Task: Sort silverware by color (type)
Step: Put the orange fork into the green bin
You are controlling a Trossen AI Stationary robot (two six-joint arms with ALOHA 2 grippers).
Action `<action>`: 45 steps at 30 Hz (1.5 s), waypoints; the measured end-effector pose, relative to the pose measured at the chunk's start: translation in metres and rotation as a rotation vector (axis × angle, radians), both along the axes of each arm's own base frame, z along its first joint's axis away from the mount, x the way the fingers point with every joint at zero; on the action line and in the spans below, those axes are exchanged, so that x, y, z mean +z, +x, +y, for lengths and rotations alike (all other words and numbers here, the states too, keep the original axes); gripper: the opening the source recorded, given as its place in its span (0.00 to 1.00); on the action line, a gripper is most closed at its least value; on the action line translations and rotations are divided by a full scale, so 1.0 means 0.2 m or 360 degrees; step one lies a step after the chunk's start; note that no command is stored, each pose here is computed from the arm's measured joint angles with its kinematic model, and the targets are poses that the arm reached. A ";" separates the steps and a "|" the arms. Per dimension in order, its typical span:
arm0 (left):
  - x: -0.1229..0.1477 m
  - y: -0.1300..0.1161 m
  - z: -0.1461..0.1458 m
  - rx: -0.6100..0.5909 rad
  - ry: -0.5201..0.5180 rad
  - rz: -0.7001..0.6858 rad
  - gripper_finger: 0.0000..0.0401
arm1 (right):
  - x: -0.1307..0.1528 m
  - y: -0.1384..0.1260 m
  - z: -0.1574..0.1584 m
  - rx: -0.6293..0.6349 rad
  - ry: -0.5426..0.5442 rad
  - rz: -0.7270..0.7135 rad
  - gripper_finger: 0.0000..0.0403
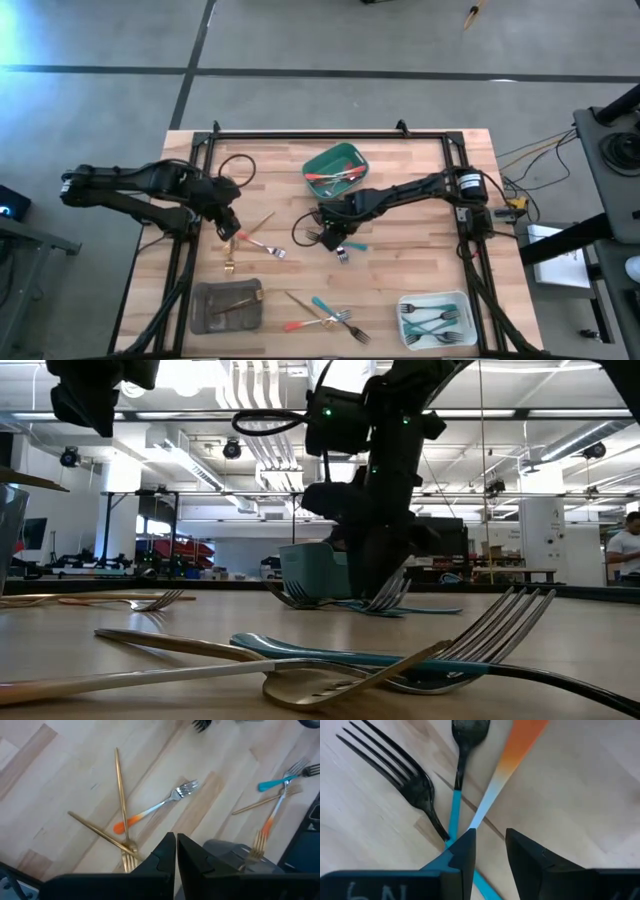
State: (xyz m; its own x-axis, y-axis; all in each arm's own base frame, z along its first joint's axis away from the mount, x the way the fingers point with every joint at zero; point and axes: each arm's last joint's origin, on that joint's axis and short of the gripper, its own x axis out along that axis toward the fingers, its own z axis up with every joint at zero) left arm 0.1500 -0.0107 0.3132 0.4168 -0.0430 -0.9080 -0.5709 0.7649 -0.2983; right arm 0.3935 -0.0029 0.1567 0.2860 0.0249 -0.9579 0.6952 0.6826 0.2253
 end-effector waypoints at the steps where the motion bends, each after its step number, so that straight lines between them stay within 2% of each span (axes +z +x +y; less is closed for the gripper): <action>1: 0.00 0.00 0.00 0.0004 0.0008 -0.0003 0.00 | 0.01 0.00 0.00 -0.0002 -0.0003 -0.0004 0.24; 7: 0.00 0.00 0.00 0.0006 0.0011 -0.0002 0.00 | 0.07 -0.01 -0.01 -0.0020 -0.0004 -0.0056 0.25; 15: 0.00 0.00 0.00 0.0006 0.0012 0.0006 0.00 | 0.02 0.00 0.00 -0.0069 0.0003 -0.0017 0.22; 24: 0.00 0.00 0.00 0.0006 0.0012 0.0006 0.00 | 0.02 0.01 0.01 -0.0110 -0.0009 -0.0049 0.22; 45: 0.00 0.01 0.00 0.0006 0.0012 0.0008 0.00 | -0.07 0.03 0.06 -0.0008 -0.0064 -0.0014 0.21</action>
State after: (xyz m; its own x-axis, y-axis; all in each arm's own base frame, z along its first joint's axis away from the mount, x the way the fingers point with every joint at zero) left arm 0.1513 -0.0106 0.3124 0.4123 -0.0346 -0.9104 -0.5754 0.7649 -0.2897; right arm 0.4002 0.0099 0.1424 0.2942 -0.0153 -0.9556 0.6967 0.6879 0.2035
